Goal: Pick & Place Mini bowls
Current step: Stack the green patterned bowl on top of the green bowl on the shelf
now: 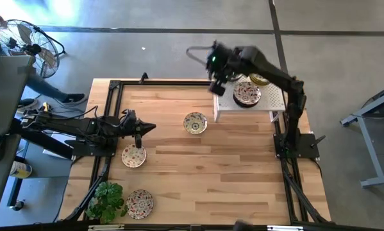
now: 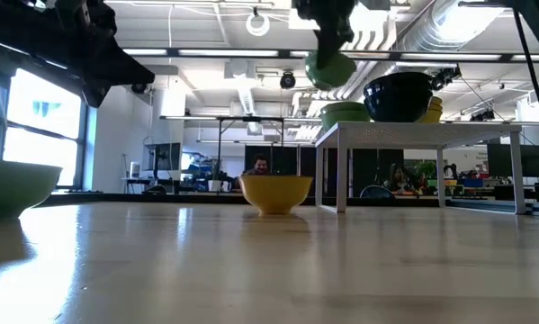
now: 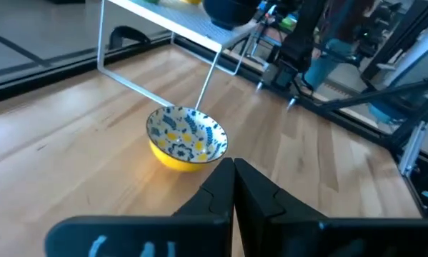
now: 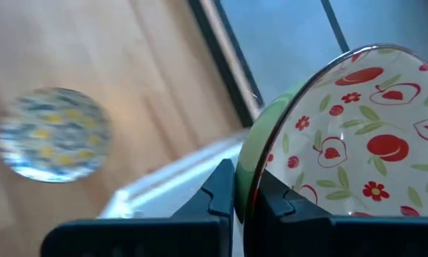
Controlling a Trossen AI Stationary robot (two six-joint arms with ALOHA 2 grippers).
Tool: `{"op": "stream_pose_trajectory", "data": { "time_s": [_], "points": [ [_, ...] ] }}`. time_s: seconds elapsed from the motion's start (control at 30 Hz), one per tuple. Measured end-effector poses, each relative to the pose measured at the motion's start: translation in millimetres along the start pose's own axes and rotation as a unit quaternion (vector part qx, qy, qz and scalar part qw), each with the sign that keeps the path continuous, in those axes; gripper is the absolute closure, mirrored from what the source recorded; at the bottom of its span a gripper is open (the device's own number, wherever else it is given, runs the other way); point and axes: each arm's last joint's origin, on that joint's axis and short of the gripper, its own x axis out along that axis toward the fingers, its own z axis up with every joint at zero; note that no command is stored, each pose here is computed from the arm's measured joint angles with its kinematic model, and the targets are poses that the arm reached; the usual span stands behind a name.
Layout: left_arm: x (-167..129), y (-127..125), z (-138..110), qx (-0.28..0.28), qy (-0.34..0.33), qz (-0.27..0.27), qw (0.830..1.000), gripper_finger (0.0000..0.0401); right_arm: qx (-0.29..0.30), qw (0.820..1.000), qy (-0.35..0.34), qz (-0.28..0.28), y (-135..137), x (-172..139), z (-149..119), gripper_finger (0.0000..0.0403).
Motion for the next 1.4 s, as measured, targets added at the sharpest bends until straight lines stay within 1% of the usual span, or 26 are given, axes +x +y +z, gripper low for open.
{"op": "stream_pose_trajectory", "data": {
  "time_s": [0.13,0.27,0.4,0.6,0.73,0.97,1.1,1.4],
  "points": [
    [0,1,0,0.000,-0.004,0.011,1.000,0.0401,0.010,1.000,0.026,0.001,-39,15,-9,0.0388],
    [0,2,1,0.001,-0.012,0.028,1.000,0.0401,0.004,0.999,0.031,0.018,-54,28,-14,0.0389],
    [0,3,0,0.002,-0.018,0.048,0.999,0.0401,-0.012,0.997,0.065,0.026,-53,48,-21,0.0390],
    [0,3,1,0.002,-0.020,0.052,0.998,0.0401,-0.017,0.996,0.085,0.016,-50,70,-26,0.0389],
    [0,3,1,0.002,-0.020,0.053,0.998,0.0401,-0.018,0.995,0.093,0.016,-48,75,-29,0.0389],
    [0,3,1,0.002,-0.021,0.053,0.998,0.0401,-0.014,0.995,0.094,0.014,-49,75,-29,0.0374],
    [0,3,1,0.002,-0.021,0.053,0.998,0.0401,-0.015,0.995,0.094,0.013,-49,75,-29,0.0352],
    [0,3,1,0.002,-0.020,0.052,0.998,0.0401,-0.013,0.996,0.085,0.010,-50,65,-30,0.0274]
  ]
}}
